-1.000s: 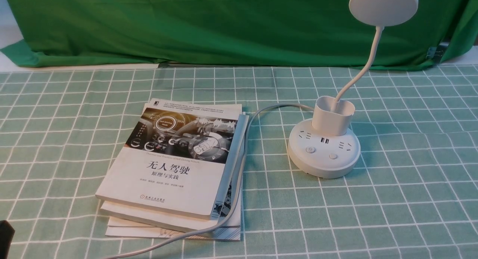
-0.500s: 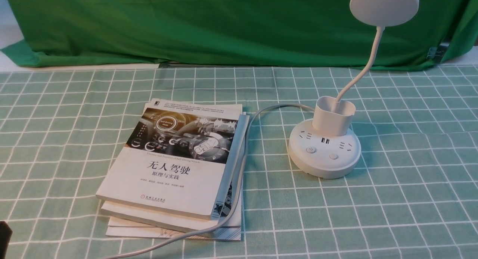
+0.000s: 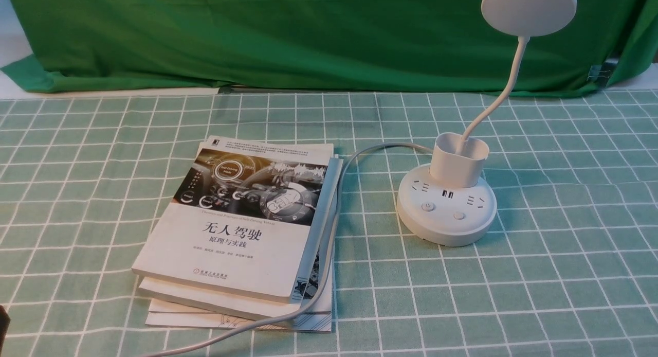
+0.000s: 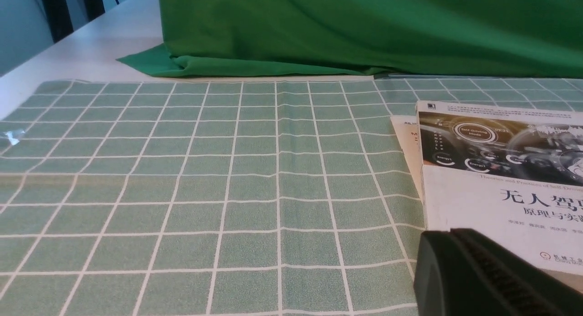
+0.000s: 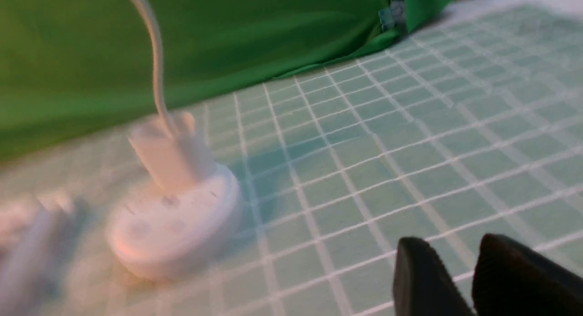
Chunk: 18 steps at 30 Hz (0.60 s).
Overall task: Turn on the table lamp.
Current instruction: 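Press the button on the base of the white desk lamp with the right gripper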
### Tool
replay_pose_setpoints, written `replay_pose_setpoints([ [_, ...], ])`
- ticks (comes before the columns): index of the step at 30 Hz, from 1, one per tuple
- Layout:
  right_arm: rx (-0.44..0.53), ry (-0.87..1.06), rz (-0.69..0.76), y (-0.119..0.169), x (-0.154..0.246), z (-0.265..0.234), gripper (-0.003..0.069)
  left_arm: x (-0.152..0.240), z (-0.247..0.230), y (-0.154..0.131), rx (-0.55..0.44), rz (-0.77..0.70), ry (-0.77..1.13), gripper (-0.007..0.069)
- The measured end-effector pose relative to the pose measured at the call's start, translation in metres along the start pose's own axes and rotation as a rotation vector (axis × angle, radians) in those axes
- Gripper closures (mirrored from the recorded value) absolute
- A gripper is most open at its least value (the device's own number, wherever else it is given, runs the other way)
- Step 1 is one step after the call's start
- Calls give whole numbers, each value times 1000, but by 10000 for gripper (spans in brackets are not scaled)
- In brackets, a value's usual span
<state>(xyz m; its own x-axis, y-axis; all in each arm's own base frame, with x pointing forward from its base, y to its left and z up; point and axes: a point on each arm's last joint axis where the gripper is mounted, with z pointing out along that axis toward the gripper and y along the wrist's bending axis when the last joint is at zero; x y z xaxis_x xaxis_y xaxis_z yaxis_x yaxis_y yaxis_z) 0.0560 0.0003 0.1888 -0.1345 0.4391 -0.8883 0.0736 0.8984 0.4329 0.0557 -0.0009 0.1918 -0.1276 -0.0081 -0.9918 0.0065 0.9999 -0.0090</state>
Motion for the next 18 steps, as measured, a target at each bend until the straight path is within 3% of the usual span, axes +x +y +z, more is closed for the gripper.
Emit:
replay_pose_setpoints([
  [2,-19,11,392,2,1,0,421,0,0,0,-1,3,0,604],
  [4,-27,20,671,3,1,0,421,0,0,0,-1,3,0,604],
  [7,-29,25,828,3,1,0,421,0,0,0,-1,3,0,604],
  [14,-37,14,686,4,0,0,421,0,0,0,-1,3,0,604],
  [18,-78,-35,468,6,-6,-1,432,0,0,0,-1,7,0,604],
])
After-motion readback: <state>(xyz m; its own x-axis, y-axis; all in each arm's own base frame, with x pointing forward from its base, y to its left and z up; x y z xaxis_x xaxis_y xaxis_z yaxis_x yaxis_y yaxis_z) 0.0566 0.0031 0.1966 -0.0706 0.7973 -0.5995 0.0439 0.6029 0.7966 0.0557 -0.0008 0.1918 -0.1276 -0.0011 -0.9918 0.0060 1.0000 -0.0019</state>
